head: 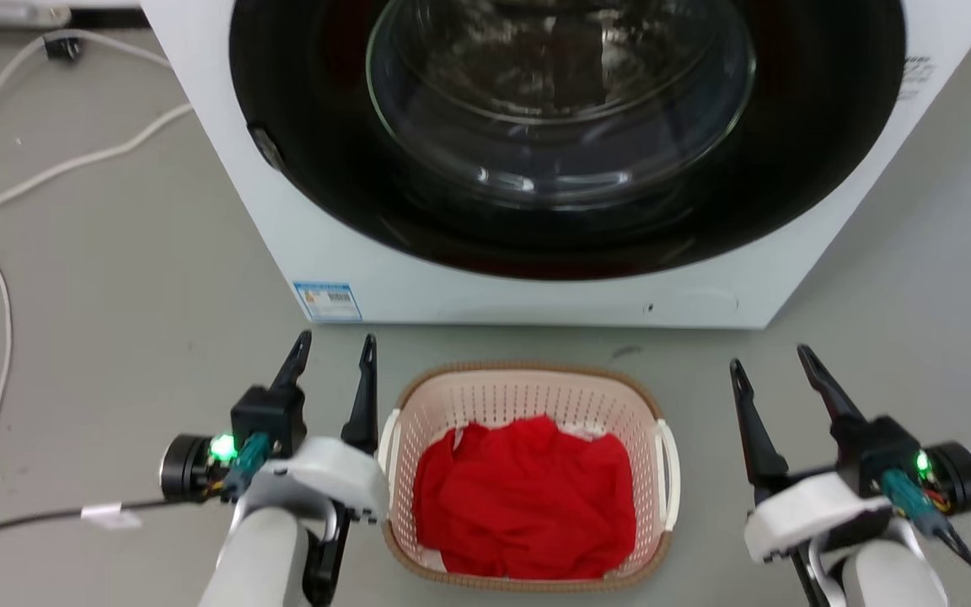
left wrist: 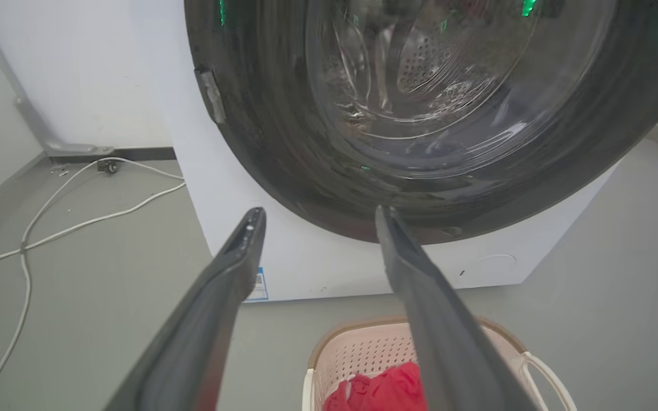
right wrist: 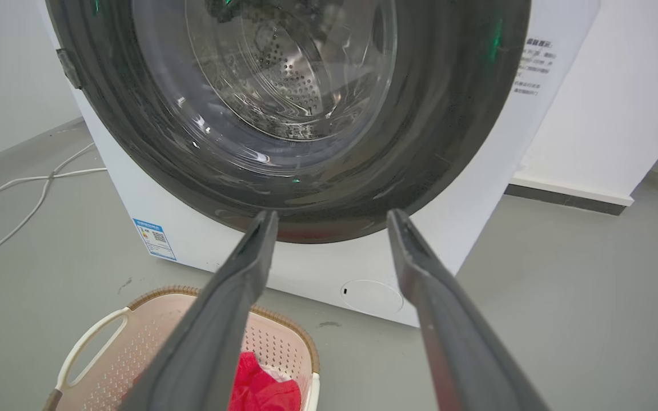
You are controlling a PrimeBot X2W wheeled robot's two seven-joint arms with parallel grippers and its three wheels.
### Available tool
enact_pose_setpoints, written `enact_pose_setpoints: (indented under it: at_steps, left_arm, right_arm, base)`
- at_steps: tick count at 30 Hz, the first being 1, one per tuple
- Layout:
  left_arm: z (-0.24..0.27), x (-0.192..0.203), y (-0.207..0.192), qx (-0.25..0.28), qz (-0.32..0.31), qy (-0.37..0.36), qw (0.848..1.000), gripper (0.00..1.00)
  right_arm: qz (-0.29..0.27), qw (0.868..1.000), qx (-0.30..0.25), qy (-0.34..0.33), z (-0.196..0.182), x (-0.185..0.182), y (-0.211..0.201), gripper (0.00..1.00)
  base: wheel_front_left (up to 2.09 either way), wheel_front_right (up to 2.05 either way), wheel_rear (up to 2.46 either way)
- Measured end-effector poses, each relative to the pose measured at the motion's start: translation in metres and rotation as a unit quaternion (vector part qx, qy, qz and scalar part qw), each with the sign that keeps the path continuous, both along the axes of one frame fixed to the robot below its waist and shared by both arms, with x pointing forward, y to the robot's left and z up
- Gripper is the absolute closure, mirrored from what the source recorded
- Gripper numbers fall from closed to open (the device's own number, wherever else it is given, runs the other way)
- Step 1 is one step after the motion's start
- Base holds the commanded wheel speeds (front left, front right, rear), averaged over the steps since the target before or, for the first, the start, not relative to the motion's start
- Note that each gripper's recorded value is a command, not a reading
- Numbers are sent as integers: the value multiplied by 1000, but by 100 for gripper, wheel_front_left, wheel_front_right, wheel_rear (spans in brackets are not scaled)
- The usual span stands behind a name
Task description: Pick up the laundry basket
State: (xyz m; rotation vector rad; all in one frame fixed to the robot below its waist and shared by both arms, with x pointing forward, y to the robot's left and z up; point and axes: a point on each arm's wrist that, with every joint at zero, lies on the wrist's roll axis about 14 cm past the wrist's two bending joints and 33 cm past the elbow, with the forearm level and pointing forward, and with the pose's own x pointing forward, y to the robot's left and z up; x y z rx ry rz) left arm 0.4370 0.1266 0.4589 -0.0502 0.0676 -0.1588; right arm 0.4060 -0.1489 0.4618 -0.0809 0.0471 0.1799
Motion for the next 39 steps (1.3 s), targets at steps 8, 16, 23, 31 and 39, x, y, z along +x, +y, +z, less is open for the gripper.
enact_pose_setpoints:
  at_steps: [8,16,23,31,39]
  left_arm:
    - [-83,30,-9,31,-32,115,992,0]
    - [-169,31,-10,50,-49,242,968,0]
    - [-210,39,-17,54,-68,294,952,0]
    - [-270,21,-7,77,-77,382,918,0]
    - [-309,8,-13,74,-95,422,899,0]
  right_arm:
    - [20,993,-25,113,-80,26,7,0]
    - [39,977,-44,206,-149,36,11,0]
    - [48,956,-56,285,-203,30,9,0]
    - [67,932,-57,353,-253,28,15,0]
    - [73,909,-49,407,-293,17,18,0]
  base:
    - [0,0,0]
    - [0,0,0]
    - [0,0,0]
    - [0,0,0]
    - [0,0,0]
